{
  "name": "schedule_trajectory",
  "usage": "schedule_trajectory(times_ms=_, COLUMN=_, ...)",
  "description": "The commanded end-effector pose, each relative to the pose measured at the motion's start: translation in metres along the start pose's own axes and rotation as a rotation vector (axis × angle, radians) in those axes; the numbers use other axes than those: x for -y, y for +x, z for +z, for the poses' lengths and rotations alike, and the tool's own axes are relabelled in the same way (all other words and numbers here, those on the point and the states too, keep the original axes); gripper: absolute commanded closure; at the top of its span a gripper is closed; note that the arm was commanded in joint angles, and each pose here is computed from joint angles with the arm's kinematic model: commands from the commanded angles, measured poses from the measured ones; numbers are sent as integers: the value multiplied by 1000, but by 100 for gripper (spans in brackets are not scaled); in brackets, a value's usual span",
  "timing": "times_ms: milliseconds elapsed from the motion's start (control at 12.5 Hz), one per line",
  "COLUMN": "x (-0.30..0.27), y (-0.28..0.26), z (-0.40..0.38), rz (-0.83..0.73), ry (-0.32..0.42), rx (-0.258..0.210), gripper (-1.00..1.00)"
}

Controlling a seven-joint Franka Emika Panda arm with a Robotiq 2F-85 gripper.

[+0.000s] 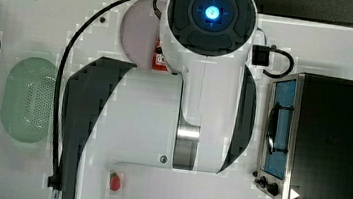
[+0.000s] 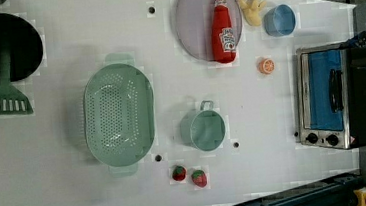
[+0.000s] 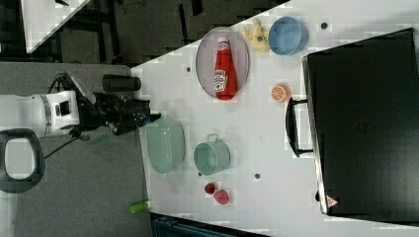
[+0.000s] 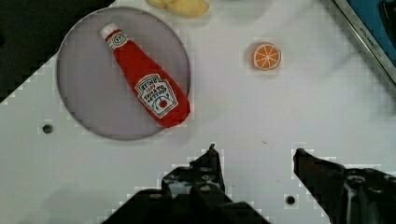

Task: Pick ketchup from plate and place it on table.

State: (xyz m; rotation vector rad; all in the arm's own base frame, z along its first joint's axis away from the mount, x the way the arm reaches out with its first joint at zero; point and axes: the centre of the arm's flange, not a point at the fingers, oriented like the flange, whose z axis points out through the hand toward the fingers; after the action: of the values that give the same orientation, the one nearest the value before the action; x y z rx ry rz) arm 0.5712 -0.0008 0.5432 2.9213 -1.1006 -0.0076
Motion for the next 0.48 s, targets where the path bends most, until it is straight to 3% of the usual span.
schedule_trajectory(times_ms=80, x=-60, y=-29, z=-51, rz=145, ry=-4, rx=55, gripper=-58)
schedule_trajectory(times_ms=240, x=-53, y=-25, z=-37, rz=101, ry=-17, rx=72, gripper=-99)
schedule_trajectory(times_ms=480, x=-28, y=-13, z=1, rz=44, ry=-33, rx=100, gripper=-100)
